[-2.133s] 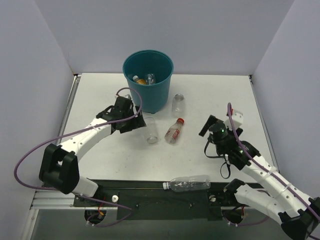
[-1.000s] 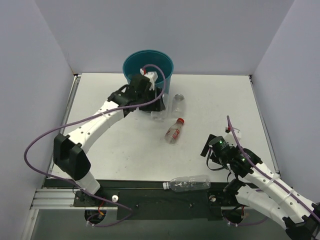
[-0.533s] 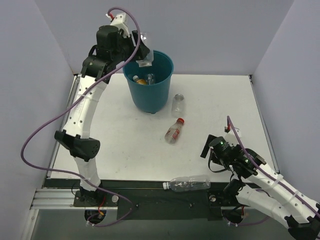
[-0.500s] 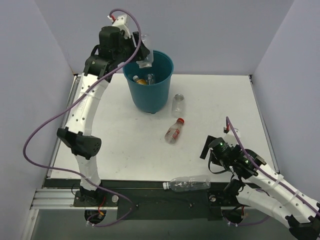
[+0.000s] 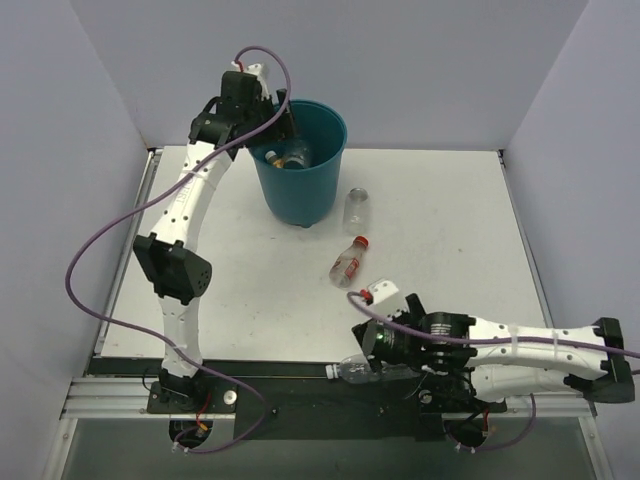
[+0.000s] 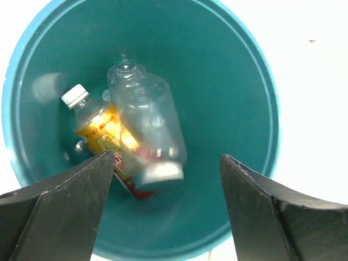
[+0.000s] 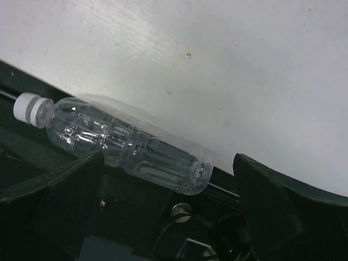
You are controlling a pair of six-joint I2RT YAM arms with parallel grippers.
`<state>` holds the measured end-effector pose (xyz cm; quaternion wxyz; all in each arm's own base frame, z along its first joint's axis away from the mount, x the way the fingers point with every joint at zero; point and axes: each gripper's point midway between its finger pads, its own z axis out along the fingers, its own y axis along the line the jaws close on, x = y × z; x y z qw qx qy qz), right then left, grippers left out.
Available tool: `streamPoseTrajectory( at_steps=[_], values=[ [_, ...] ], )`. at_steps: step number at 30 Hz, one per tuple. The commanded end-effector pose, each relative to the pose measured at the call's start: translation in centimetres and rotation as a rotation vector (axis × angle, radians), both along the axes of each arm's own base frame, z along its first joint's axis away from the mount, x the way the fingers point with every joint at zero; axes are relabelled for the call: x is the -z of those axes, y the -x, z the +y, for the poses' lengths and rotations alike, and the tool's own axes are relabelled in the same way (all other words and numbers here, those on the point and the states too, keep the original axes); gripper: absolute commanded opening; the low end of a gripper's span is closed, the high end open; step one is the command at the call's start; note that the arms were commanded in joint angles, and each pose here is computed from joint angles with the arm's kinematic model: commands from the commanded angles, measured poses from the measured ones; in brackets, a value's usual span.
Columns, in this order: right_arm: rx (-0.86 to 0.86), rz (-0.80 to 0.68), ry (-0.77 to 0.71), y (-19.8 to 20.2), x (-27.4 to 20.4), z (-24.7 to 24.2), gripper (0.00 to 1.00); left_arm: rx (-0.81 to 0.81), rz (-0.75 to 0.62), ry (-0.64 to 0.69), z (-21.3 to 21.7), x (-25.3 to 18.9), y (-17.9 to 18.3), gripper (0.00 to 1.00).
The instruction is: Put the plastic bottles in the bin
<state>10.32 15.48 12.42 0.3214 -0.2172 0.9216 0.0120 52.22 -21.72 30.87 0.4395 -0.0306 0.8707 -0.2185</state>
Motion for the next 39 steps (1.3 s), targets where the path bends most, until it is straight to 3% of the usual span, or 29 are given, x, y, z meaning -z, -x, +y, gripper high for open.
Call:
streamPoseTrajectory(
  at_steps=[1, 7, 15, 24, 31, 39],
  values=[
    [-0.231, -0.064, 0.184, 0.3, -0.1, 1.2, 1.00, 0.019, -0.142, 0.048, 0.9, -7.7, 3.7, 0.89],
    [-0.465, 0.152, 0.198, 4.0, 3.4, 4.1, 1.00, 0.038, -0.141, 0.021, 1.7, -9.0, 6.8, 0.90],
    [-0.595, 0.350, 0.283, 7.1, 6.3, 5.1, 1.00, 0.063, -0.180, 0.022, 2.3, -10.8, 9.5, 0.90],
    [-0.499, 0.385, 0.348, 4.7, 8.3, 4.6, 1.00, 0.068, -0.164, 0.018, 2.5, -10.2, 10.2, 0.91],
    [-0.471, 0.413, 0.391, 4.3, 9.1, 4.4, 0.89, 0.065, -0.157, 0.029, 2.6, -9.7, 10.6, 0.91],
    [-0.477, 0.438, 0.417, 4.6, 9.7, 4.4, 0.95, 0.080, -0.158, 0.049, 2.2, -9.6, 10.8, 0.91]
  ],
)
